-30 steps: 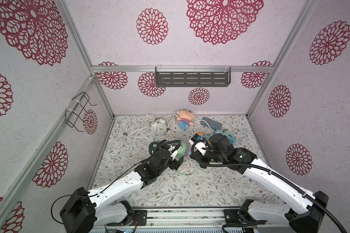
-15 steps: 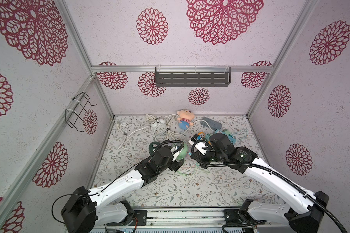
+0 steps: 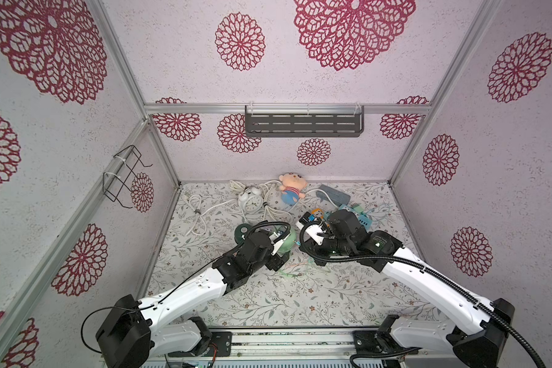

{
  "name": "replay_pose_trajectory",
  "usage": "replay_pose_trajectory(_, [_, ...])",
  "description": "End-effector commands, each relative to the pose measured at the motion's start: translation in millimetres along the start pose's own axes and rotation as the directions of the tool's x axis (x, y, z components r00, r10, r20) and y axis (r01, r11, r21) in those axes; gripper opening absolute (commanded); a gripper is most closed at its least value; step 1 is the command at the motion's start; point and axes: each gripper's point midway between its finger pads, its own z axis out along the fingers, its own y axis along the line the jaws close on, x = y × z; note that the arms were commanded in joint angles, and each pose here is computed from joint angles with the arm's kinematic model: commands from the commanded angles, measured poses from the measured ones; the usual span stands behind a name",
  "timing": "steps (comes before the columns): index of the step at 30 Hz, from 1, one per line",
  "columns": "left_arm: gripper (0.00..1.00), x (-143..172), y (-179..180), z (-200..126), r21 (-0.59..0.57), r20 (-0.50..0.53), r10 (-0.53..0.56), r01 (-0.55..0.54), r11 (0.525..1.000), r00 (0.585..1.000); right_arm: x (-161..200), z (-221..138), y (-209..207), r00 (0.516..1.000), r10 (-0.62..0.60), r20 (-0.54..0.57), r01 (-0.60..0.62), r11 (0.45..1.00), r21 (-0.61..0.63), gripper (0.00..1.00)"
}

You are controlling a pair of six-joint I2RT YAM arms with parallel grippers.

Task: Charge the cordless meat grinders
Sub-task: Insert the charging cable into the cordless meat grinder.

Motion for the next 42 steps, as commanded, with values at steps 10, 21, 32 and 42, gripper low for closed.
replay_pose_trajectory(10, [0.78, -32, 16, -14, -0.025, 0.108, -0.019, 0.021, 0.999, 0.994, -18, -3, 2, 0.998, -0.023, 0.053, 0.024, 1.0, -0.015, 0.0])
replay_pose_trajectory(21, [0.78, -27, 12, -13, -0.011, 0.09, -0.017, 0.018, 1.0, 0.996, -24, -4, 3, 0.997, -0.027, 0.069, 0.029, 0.999, -0.014, 0.0])
replay_pose_trajectory(32, [0.78, -22, 9, -11, 0.004, 0.079, -0.023, 0.023, 1.0, 0.997, -27, -7, 2, 0.996, -0.028, 0.081, 0.028, 1.0, -0.007, 0.0])
replay_pose_trajectory(42, [0.78, -21, 6, -11, 0.02, 0.077, -0.028, 0.027, 0.999, 0.997, -31, -7, 2, 0.996, -0.03, 0.089, 0.031, 0.999, -0.012, 0.0])
